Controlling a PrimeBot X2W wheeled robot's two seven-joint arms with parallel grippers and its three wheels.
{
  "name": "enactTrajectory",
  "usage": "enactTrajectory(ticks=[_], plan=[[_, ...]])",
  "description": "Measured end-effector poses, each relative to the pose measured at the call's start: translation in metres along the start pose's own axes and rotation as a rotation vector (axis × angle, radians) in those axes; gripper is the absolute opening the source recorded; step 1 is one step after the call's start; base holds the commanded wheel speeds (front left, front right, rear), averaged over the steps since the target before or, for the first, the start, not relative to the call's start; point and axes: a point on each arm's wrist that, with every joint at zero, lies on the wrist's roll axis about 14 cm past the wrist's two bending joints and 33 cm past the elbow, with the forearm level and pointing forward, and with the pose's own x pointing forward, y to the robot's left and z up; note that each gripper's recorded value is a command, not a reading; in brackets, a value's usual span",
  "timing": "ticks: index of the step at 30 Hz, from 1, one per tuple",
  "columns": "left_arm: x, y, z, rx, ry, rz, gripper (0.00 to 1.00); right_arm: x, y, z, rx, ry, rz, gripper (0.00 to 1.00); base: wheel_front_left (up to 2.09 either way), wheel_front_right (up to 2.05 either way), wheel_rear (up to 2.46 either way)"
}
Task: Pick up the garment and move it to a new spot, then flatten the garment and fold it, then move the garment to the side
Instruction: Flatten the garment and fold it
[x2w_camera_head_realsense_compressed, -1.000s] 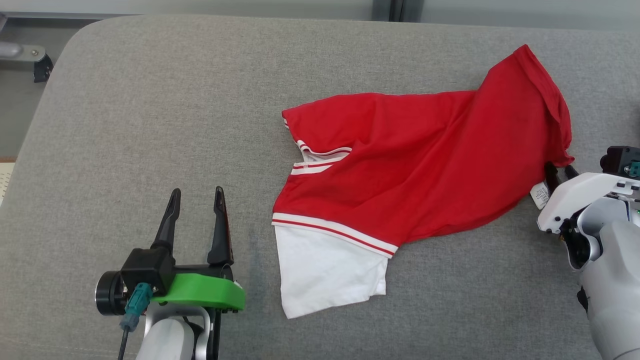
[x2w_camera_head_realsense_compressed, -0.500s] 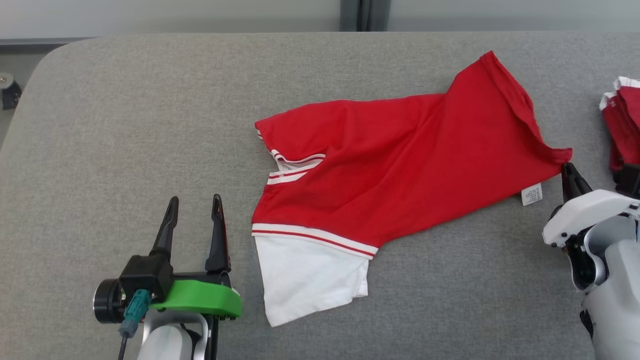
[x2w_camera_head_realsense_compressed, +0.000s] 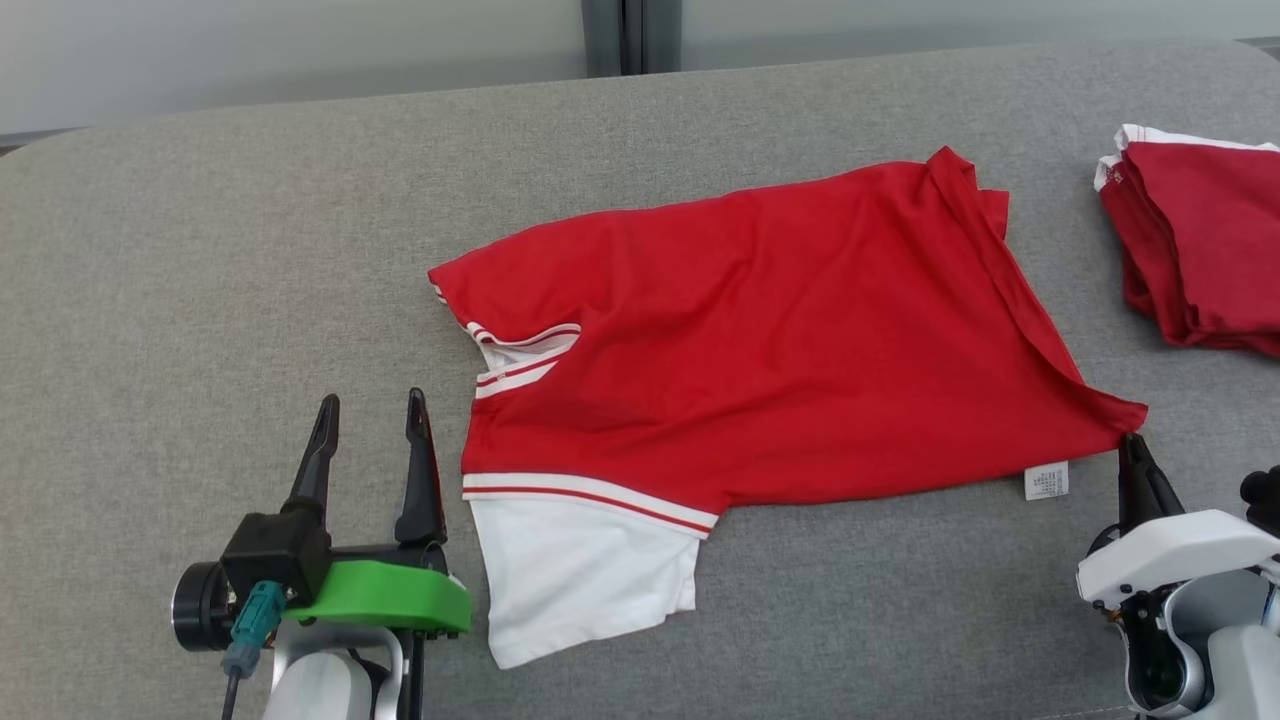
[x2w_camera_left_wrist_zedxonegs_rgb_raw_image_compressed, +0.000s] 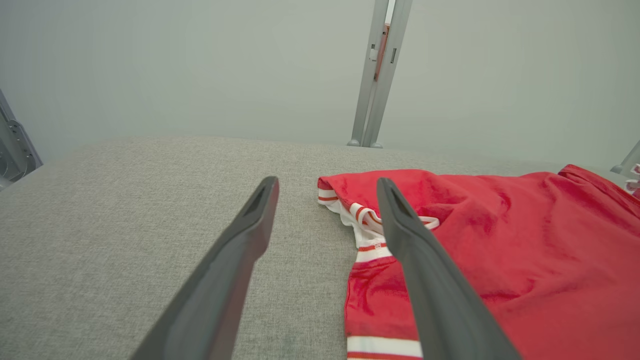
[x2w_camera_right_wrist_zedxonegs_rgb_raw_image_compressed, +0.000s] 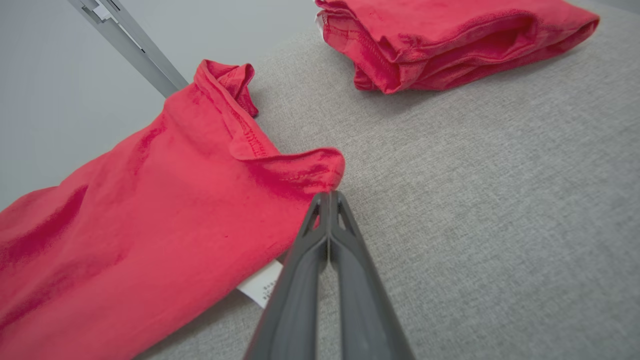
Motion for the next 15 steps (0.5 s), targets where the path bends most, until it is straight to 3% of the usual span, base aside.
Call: enactTrajectory(ticks=[2,4,5,9,15], plan=[[0.0,-0.001,0.0,-0.001,-0.001,-0.005,1.0,-0.003,-0.004,0.0,0.01,-0.009,-0.012,0.0,0.0,0.0,0.0],[0.0,-0.002,0.001,-0.001,-0.003,-0.008,1.0,-0.007,-0.008,-0.005,0.012,-0.003,-0.025,0.55,0.0,0.0,0.0],[0.0,-0.003,0.002,0.0,-0.004,-0.01,1.0,-0.008,-0.009,-0.007,0.015,-0.001,-0.027,1.0,0.0,0.0,0.0],[-0.003,-0.005,0.004,-0.001,-0.009,-0.017,1.0,-0.011,-0.001,-0.011,0.003,-0.006,-0.004,1.0,0.0,0.0,0.0],[-0.007,-0.01,0.015,-0.009,-0.035,-0.029,1.0,-0.014,0.013,0.023,-0.072,-0.142,0.042,1.0,0.0,0.0,0.0]])
